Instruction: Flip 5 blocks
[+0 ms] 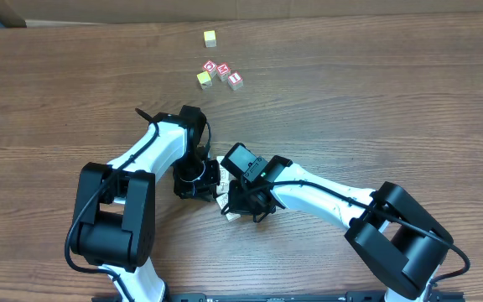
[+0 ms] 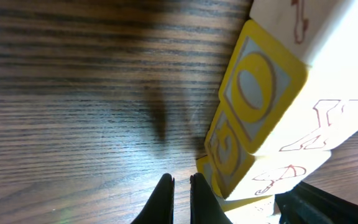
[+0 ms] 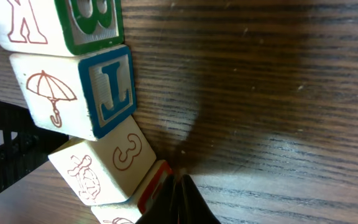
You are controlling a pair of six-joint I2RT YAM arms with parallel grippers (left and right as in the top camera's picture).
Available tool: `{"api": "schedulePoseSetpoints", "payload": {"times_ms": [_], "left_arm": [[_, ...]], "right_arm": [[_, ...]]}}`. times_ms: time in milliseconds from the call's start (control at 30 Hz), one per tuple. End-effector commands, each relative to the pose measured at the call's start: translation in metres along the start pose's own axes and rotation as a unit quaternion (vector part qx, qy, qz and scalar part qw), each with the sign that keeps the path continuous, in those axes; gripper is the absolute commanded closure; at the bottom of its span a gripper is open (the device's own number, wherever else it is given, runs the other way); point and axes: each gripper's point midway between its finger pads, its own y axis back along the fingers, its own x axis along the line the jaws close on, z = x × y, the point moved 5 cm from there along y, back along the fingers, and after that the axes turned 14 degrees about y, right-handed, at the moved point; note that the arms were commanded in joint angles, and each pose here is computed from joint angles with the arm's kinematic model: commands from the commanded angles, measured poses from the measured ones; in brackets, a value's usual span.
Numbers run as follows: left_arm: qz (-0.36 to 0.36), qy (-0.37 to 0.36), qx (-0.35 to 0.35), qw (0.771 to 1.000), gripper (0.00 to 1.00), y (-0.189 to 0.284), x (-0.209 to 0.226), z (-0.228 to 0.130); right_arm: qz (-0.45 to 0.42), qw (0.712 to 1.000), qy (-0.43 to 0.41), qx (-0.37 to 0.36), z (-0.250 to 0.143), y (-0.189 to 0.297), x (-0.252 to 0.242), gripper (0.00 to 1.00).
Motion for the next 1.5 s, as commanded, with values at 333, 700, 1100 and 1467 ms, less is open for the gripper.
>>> {"api": "schedulePoseSetpoints", "payload": {"times_ms": [333,700,1100,1467], "left_arm": [[0.024,0.001,0.007,1.0,0.96,0.0,0.008,-0.005],[0.006,0.002,0.027,1.0,0.96,-0.001,0.003,-0.012],[-0.008,0.0,0.013,1.0,0.96,-0.001,-0.003,-0.006],[-0.023,-0.003,0.008,1.0,0.96,-0.001,-0.007,-0.003]], "right_arm": [[-0.021,0.999,-0.019,-0.026,0.007,-0.001,-0.004,0.95],[-0.011,0.999,-0.012,-0.046,0.014,-0.001,0.001,0.95],[0.007,0.999,-0.012,-0.032,0.01,-0.001,0.005,0.95],[0.012,1.0,-0.009,-0.026,0.007,-0.002,0.009,0.96]]}}
